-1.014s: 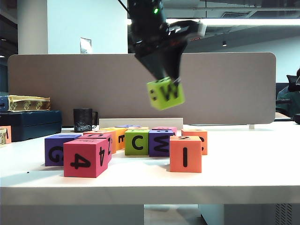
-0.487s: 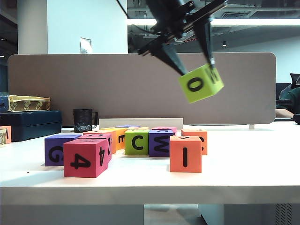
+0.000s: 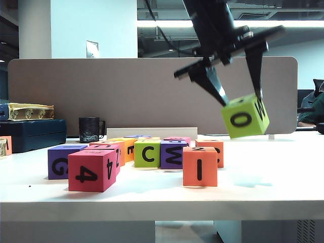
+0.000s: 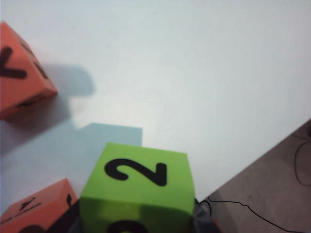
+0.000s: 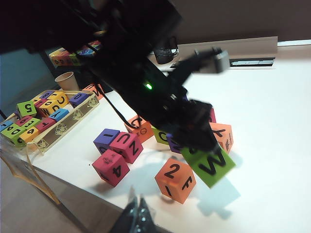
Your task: Select the appropriate blocks from the scattered letter blocks on the table and arrange them in a row to spell out "23".
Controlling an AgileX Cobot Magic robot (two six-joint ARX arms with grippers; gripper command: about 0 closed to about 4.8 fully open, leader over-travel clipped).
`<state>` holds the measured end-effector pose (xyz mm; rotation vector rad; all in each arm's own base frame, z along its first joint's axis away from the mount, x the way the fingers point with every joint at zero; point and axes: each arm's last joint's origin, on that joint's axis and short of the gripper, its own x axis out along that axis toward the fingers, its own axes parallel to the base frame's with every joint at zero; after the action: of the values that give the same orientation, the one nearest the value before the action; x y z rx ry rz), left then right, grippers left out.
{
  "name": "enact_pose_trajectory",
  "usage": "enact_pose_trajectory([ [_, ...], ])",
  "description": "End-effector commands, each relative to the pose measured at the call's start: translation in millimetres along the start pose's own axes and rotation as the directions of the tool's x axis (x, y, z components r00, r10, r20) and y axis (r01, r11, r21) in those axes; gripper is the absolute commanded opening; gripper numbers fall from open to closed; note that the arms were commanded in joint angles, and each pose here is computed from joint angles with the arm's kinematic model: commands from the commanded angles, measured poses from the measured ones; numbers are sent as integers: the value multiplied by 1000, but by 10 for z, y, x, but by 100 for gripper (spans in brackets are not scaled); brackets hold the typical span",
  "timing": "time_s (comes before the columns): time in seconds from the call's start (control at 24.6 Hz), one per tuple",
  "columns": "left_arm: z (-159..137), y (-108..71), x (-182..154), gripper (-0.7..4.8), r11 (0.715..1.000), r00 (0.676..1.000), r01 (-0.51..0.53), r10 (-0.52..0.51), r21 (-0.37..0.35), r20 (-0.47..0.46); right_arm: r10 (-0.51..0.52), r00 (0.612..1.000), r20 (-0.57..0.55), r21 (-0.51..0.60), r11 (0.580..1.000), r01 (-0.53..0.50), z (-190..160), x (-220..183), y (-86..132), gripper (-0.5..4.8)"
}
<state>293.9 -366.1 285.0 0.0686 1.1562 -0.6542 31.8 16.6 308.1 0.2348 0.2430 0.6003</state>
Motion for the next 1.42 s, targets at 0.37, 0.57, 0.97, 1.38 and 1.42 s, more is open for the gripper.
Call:
enact_pose_trajectory([
  [0.37, -107, 70, 331, 236, 966, 985, -159, 143, -202, -93, 2, 1000, 23, -17, 1000, -2, 32, -5, 9, -1],
  [0.57, -163, 144, 310, 236, 934, 950, -308, 290, -182, -117, 2, 1000, 22, -16, 1000, -1, 31, -5, 9, -1],
  [0.97, -191, 139, 307, 241, 933, 950, -299, 272, -198, -152, 2, 1000, 22, -17, 1000, -1, 31, -5, 9, -1],
  [1.38, -225, 158, 374, 241, 931, 942, -310, 274, -192, -192, 2, 1000, 22, -17, 1000, -2, 31, -5, 9, -1],
  [1.42, -239, 164, 413, 241, 932, 942, -306, 267, -192, -206, 2, 1000, 22, -16, 1000, -1, 31, -5, 9, -1],
])
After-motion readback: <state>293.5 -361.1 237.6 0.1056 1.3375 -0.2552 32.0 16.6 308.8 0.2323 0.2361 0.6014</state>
